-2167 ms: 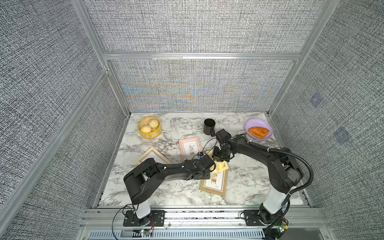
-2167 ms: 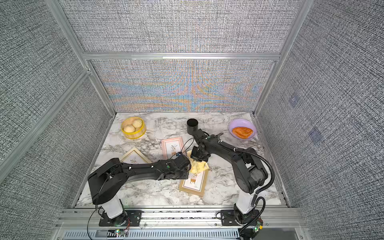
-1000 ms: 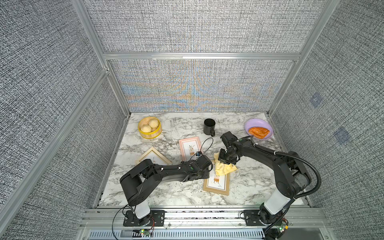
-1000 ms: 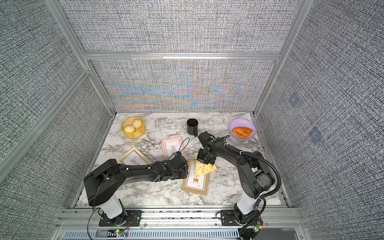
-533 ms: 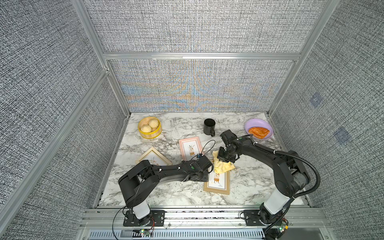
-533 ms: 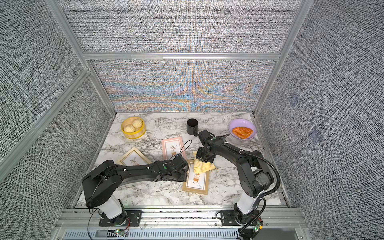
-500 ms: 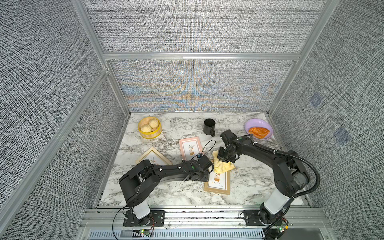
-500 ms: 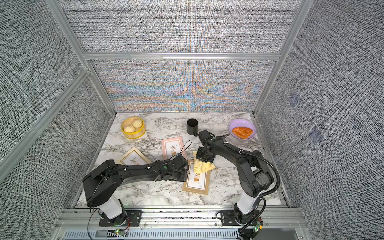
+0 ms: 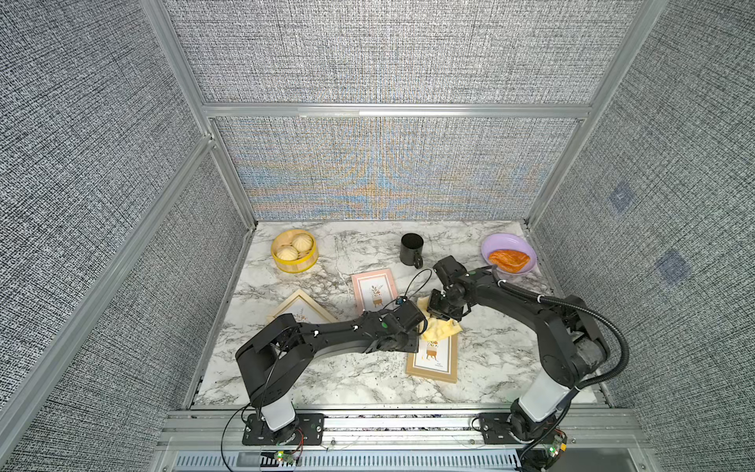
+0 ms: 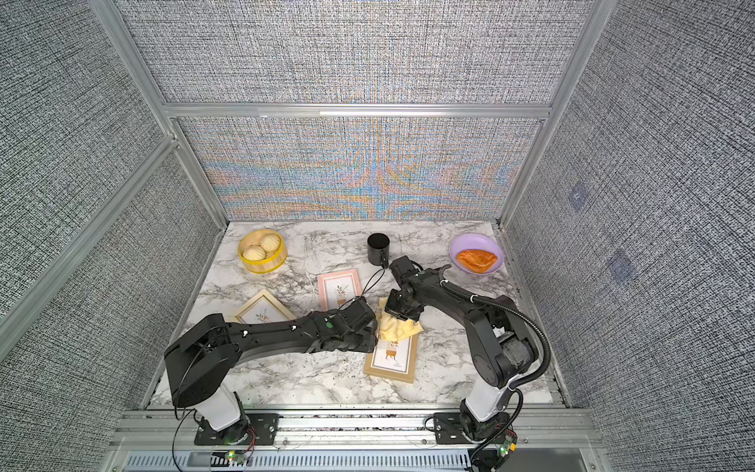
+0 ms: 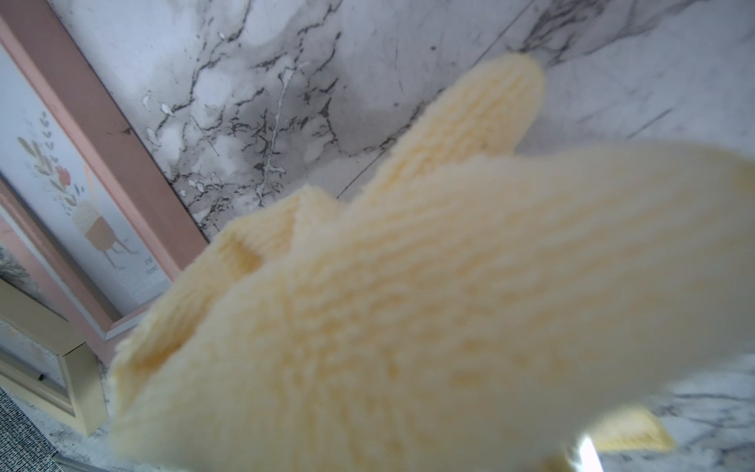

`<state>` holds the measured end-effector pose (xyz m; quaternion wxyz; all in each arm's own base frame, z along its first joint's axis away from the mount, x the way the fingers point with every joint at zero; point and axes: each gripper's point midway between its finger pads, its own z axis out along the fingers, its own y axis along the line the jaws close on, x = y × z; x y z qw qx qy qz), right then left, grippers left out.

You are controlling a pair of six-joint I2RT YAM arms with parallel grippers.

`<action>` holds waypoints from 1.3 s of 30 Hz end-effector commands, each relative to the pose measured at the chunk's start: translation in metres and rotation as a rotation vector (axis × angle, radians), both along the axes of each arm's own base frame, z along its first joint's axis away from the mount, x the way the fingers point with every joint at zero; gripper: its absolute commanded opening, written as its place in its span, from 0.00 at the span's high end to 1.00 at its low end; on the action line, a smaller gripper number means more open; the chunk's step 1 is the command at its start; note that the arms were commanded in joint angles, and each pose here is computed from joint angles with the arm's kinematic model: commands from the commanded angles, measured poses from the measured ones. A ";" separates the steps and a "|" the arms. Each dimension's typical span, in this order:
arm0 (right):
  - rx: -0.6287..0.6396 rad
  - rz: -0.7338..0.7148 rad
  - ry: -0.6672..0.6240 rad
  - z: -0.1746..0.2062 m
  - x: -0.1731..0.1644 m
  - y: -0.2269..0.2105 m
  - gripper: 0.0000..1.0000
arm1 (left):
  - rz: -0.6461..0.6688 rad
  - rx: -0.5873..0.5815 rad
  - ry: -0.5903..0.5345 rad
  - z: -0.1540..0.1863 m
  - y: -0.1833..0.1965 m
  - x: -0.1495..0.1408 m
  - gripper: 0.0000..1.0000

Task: Wipe the picture frame with a cloth
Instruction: Wipe the dirt from the picture frame.

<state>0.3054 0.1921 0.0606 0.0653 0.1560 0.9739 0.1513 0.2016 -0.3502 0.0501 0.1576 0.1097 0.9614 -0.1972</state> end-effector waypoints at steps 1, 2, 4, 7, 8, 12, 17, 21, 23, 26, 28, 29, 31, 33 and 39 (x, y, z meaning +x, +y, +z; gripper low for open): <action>0.005 -0.023 -0.011 0.007 0.000 -0.006 1.00 | -0.036 0.033 0.010 -0.005 -0.001 -0.002 0.43; 0.006 -0.028 -0.015 0.010 0.000 -0.008 1.00 | -0.039 0.047 0.018 -0.009 -0.001 -0.003 0.43; 0.008 -0.033 -0.024 0.014 0.000 -0.011 1.00 | -0.046 0.065 0.027 -0.016 -0.003 -0.004 0.43; 0.008 -0.035 -0.026 0.015 0.000 -0.014 1.00 | -0.046 0.093 0.034 -0.024 -0.003 -0.003 0.45; 0.007 -0.033 -0.024 0.014 0.000 -0.014 1.00 | -0.048 0.102 0.031 -0.025 -0.003 -0.002 0.45; 0.008 -0.034 -0.015 0.007 0.000 -0.013 1.00 | -0.038 0.123 0.021 -0.027 -0.003 0.003 0.49; 0.014 -0.030 0.000 -0.004 0.001 -0.009 1.00 | -0.041 0.130 0.024 -0.032 -0.007 0.004 0.57; 0.019 -0.012 0.005 -0.008 0.004 -0.001 1.00 | -0.040 0.144 0.031 -0.037 -0.005 0.004 0.65; 0.024 -0.003 0.011 -0.011 0.005 0.003 1.00 | -0.040 0.154 0.038 -0.040 -0.003 0.002 0.69; 0.018 0.010 0.029 -0.017 0.005 0.007 1.00 | -0.032 0.171 0.050 -0.046 0.004 -0.001 0.74; 0.004 0.013 0.037 -0.020 0.004 0.004 1.00 | -0.028 0.188 0.057 -0.050 0.010 -0.004 0.77; -0.007 0.010 0.042 -0.021 0.002 0.000 1.00 | -0.025 0.192 0.060 -0.051 0.012 -0.004 0.79; -0.024 0.003 0.051 -0.022 0.000 -0.008 1.00 | -0.016 0.206 0.062 -0.054 0.018 -0.006 0.82; -0.038 -0.015 0.062 -0.022 -0.005 -0.021 1.00 | -0.007 0.216 0.067 -0.055 0.022 -0.008 0.85; -0.068 -0.057 0.077 -0.017 -0.017 -0.053 1.00 | 0.008 0.228 0.077 -0.058 0.030 -0.012 0.89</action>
